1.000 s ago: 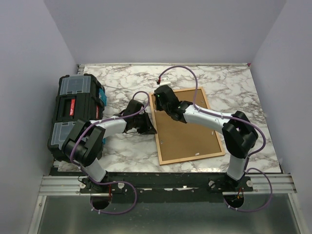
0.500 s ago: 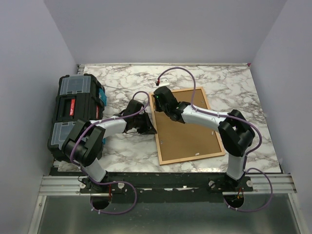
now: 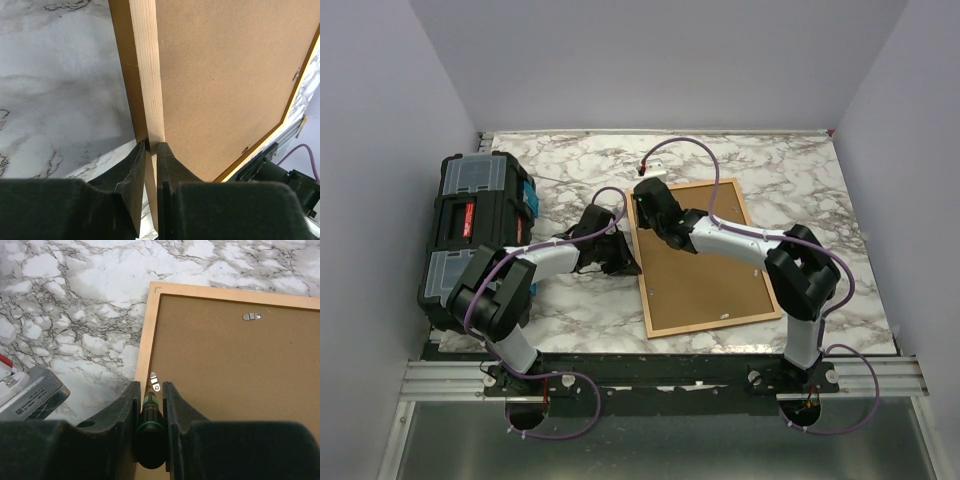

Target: Take the photo out of the frame

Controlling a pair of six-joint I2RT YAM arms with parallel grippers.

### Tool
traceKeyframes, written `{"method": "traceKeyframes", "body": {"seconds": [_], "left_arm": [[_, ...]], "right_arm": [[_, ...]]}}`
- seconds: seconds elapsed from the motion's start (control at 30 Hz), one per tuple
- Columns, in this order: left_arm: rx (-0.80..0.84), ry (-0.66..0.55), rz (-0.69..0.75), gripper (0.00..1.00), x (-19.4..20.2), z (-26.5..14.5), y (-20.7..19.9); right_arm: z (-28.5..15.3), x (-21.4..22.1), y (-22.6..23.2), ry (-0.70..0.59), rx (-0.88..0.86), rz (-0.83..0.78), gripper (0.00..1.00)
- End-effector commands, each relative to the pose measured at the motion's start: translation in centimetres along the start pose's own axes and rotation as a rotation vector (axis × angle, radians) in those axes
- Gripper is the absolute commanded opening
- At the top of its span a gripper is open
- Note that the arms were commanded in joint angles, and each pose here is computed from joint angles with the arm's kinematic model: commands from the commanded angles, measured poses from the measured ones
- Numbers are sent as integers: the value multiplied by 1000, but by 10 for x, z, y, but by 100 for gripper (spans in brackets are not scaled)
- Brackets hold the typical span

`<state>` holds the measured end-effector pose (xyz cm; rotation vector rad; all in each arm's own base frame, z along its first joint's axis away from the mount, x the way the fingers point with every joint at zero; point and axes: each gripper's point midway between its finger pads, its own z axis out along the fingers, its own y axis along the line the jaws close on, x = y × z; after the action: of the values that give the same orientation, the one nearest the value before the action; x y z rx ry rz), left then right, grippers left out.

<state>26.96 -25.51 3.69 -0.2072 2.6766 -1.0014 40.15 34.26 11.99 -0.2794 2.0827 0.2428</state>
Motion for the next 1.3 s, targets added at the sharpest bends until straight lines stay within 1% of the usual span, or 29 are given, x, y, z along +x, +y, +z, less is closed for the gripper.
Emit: {"method": "traceKeyframes", "body": {"seconds": [0.0,0.33,0.5,0.6,0.7,0.77,0.87,0.97,1.03,1.13,1.2,1.27], "left_arm": [[-112,19,-1,14,12,8,36],[-116,23,-3,14,15,9,39],[-113,21,-3,14,14,9,39],[-107,19,-1,14,13,8,37],[-97,17,7,17,9,7,31],[-91,8,17,22,4,5,25],[-74,-6,34,30,-5,0,14],[-48,-15,58,36,-16,-5,-1],[-21,-32,79,43,-24,-13,-15],[29,-79,120,53,-36,-33,-39],[65,-117,150,59,-43,-52,-56],[96,-153,178,64,-48,-74,-73]], "right_arm": [[14,6,-10,0,66,-26,0],[16,0,-16,-10,108,-36,0],[10,-5,-15,-16,96,-25,0],[0,-16,-10,-31,61,3,0],[-15,-35,0,-53,-25,59,0],[-31,-52,-4,-84,-36,83,0],[-52,-68,-23,-111,1,95,0],[-75,-66,-50,-111,45,95,0],[-90,-53,-71,-94,81,90,0],[-114,-21,-99,-43,121,72,0],[-133,-3,-109,-21,118,81,0],[-152,10,-111,-8,79,112,0]]}}
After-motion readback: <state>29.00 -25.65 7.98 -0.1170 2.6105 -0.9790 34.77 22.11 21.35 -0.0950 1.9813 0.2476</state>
